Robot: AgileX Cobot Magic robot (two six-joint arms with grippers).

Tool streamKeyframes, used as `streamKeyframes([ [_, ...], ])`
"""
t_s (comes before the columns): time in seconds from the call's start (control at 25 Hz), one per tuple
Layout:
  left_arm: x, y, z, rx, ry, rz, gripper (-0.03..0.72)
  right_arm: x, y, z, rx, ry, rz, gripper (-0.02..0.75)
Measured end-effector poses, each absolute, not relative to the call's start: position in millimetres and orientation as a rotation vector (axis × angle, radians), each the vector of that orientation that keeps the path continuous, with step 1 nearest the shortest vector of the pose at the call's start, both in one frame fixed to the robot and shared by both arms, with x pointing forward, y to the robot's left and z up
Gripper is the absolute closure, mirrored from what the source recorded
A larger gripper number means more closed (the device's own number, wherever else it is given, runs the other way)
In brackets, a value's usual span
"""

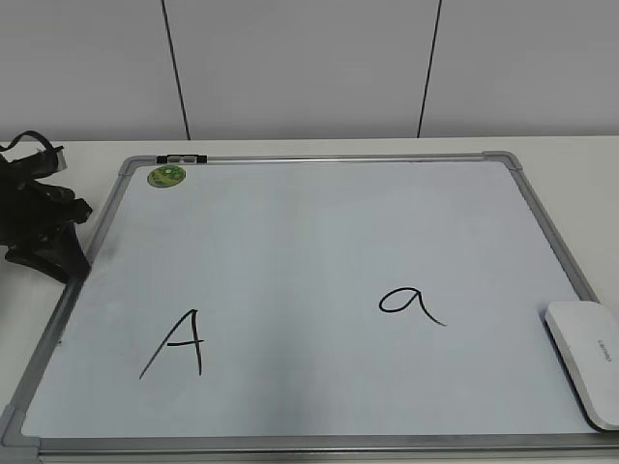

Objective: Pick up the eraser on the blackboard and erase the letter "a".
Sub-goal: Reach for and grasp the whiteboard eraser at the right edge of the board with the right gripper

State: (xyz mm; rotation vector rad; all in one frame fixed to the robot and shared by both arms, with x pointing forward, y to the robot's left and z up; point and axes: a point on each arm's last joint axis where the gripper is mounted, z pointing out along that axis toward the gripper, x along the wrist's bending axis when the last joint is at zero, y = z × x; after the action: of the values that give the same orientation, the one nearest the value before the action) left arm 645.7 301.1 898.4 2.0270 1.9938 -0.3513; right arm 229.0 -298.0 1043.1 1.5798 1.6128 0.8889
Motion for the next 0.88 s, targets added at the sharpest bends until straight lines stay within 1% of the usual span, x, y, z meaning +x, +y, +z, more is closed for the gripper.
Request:
streamKeyframes([
  [0.56,647.9,301.2,893.4,2.013,2.001,-0.373,0.554,229.0,-298.0,1043.1,1.580,1.613,0.889,0.152],
  [0.6,648.2,301.9,893.5,2.012,2.002,-0.374,0.564,229.0,-298.0,1043.1,1.580,1.613,0.889,0.152],
  [0.72,649.2,302.6,893.9,2.013,2.001,-0.381,0.630,229.0,-298.5,1043.1,1.579,1.611,0.882,0.151],
  [0.88,650.3,303.2,894.7,2.014,1.999,-0.388,0.650,229.0,-298.5,1043.1,1.579,1.611,0.882,0.151],
])
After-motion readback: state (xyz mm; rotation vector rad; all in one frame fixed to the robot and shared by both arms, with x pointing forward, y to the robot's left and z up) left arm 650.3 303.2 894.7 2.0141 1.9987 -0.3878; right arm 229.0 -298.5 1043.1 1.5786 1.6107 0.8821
